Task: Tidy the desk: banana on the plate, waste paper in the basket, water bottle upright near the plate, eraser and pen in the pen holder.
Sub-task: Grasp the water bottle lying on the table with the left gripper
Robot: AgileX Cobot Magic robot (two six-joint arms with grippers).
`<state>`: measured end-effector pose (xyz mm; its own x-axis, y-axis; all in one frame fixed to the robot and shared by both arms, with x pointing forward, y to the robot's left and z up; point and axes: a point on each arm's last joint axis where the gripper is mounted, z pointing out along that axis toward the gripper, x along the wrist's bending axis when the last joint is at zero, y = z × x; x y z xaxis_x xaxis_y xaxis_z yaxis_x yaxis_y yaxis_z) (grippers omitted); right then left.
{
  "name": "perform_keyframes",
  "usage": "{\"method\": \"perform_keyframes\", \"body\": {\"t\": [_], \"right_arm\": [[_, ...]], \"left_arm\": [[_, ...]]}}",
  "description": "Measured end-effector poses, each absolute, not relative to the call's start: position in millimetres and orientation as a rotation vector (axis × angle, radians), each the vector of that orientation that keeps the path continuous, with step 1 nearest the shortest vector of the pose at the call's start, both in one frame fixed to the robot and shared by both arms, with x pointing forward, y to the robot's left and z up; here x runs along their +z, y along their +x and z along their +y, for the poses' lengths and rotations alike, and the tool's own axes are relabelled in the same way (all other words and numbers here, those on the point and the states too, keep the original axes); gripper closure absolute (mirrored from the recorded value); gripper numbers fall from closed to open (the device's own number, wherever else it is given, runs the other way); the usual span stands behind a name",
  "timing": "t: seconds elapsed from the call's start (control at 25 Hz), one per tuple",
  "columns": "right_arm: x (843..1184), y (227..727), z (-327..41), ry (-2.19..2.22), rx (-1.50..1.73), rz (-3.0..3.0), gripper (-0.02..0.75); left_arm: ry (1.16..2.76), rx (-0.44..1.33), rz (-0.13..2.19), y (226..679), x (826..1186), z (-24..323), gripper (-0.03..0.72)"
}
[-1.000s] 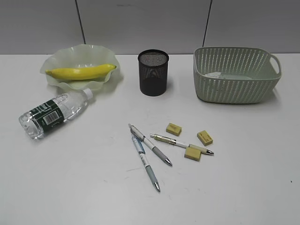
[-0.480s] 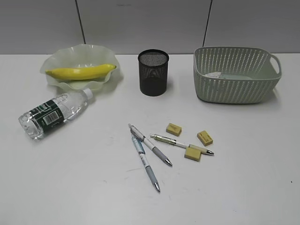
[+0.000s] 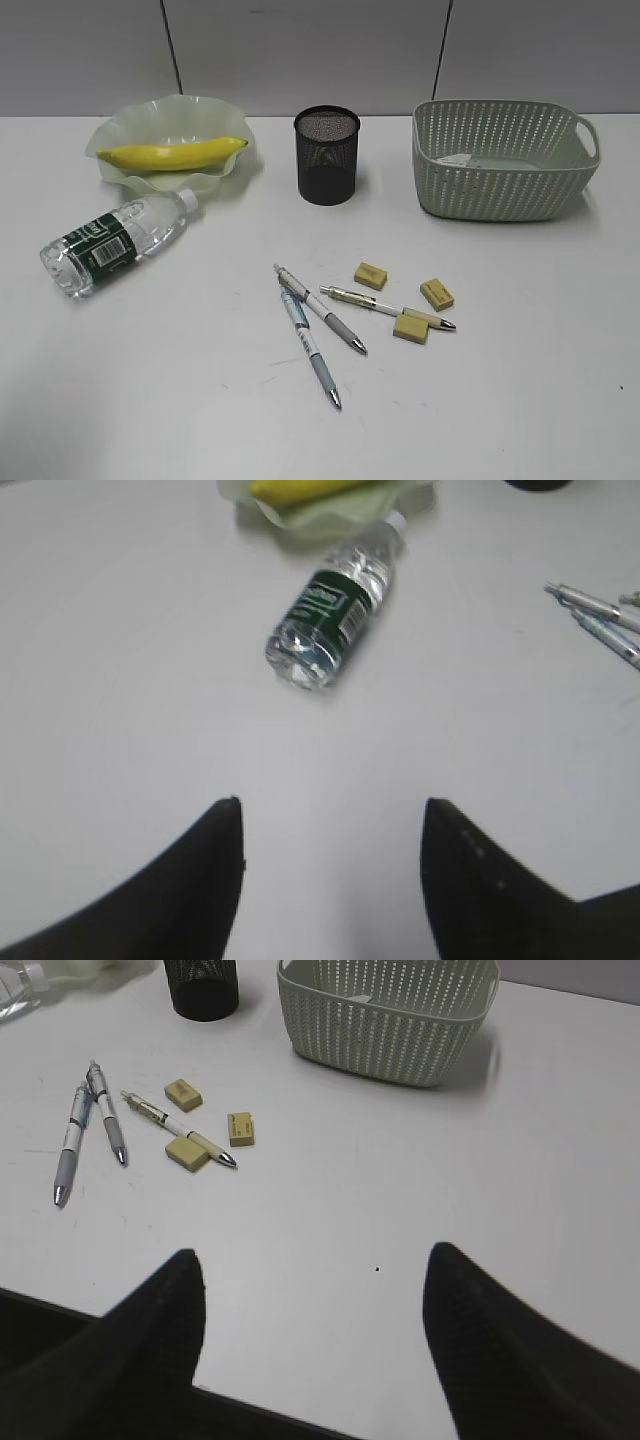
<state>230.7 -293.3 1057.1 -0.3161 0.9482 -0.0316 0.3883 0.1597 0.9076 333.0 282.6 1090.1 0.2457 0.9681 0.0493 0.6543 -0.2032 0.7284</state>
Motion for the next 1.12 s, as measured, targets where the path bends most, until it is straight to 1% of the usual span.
{"method": "perform_keyframes", "body": {"t": [0.12,0.24,0.36,0.44,0.6,0.72,0.88,1.04,1.12], "right_arm": [[1057,231,-293,1.272,1.126,1.804,0.199],[1057,231,-293,1.272,1.126,1.804,0.199],[1057,231,-293,1.272,1.126,1.804,0.199],[1057,231,-293,1.272,1.126,1.804,0.199],[1057,231,-293,1.272,1.126,1.804,0.199],[1057,231,-293,1.272,1.126,1.804,0.199],[1057,231,-293,1.272,1.126,1.804,0.199],[1057,231,-293,1.272,1.126,1.803,0.2],[1057,231,-293,1.272,1.126,1.803,0.2]], "left_arm": [[2.073,0.516,1.567,385,1080,270,0.232],[2.212,0.395,1.608,434,1063,260,0.21],[2.316,0.317,1.611,478,1047,251,0.149],[2.349,0.295,1.605,507,1041,246,0.11],[2.43,0.3,1.521,558,1026,236,0.09],[2.523,0.273,1.437,588,1010,227,0.09],[2.643,0.201,1.387,619,982,213,0.09],[2.786,0.16,1.328,639,960,203,0.09],[2.829,0.158,1.306,644,952,199,0.09]]}}
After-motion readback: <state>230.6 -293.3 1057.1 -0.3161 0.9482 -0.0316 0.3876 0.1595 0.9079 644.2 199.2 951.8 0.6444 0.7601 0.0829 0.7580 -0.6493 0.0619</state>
